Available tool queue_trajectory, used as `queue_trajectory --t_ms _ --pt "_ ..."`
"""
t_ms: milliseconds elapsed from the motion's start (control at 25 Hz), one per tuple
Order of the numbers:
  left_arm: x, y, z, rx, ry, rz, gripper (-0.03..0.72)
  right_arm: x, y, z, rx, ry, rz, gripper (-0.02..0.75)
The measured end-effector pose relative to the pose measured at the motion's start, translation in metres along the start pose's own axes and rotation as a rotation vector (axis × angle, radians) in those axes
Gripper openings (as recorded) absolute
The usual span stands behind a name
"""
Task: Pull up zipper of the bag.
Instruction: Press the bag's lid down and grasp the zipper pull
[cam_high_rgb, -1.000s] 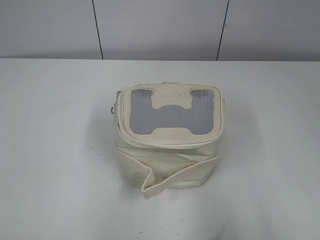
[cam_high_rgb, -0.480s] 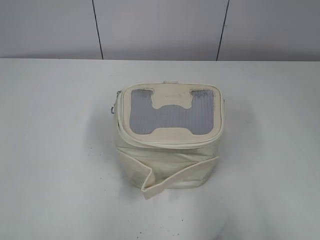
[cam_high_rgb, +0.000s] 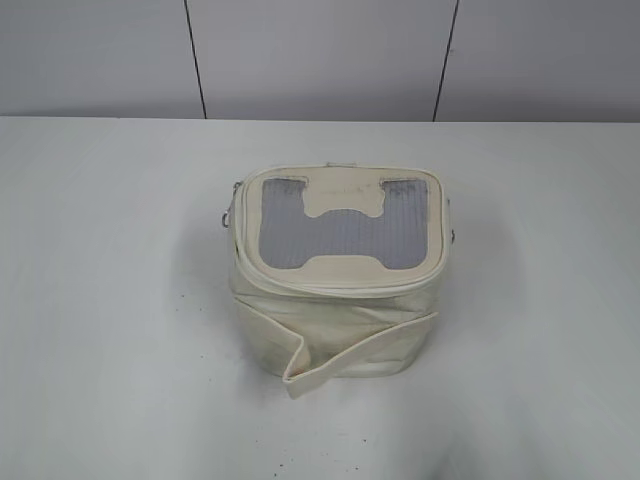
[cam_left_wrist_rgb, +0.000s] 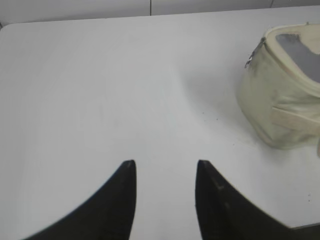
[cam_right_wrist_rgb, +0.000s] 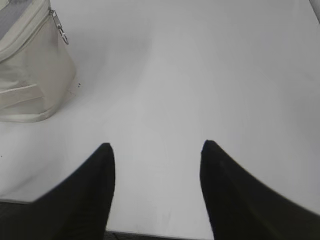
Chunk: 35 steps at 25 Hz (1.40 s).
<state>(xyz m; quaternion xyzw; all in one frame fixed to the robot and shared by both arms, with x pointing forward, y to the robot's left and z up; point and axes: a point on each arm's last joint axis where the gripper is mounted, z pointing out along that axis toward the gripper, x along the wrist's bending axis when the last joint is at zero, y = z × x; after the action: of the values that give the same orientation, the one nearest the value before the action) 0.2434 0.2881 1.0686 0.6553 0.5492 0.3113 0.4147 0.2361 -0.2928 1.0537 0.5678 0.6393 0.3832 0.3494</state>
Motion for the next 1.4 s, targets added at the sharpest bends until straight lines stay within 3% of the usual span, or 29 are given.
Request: queue_trajectory --t_ms 160,280,440,680,1040,1400 --pt "-0.003 0.024 0.012 -0.062 -0.055 -0.063 0.308 0.0 0.022 0.015 0.019 0.02 0.022 0.397" --pt "-0.001 0.041 0.033 -0.077 -0.075 -0.115 0.308 0.003 0.046 0.034 0.008 0.083 0.032 0.381" --pt "0.0 0.058 0.069 0.014 -0.118 -0.112 0.308 0.011 0.079 0.06 0.004 0.2 -0.027 0.376" --pt "-0.002 0.079 0.13 0.215 -0.251 -0.105 0.308 0.037 0.132 0.124 0.152 0.329 -0.196 0.376" --pt "-0.014 0.097 0.198 0.473 -0.447 -0.005 0.309 0.094 0.194 0.235 0.327 0.606 -0.513 0.375" --pt "-0.038 0.098 0.247 0.622 -0.553 0.183 0.312 0.167 0.204 0.315 0.54 0.851 -0.677 0.375"
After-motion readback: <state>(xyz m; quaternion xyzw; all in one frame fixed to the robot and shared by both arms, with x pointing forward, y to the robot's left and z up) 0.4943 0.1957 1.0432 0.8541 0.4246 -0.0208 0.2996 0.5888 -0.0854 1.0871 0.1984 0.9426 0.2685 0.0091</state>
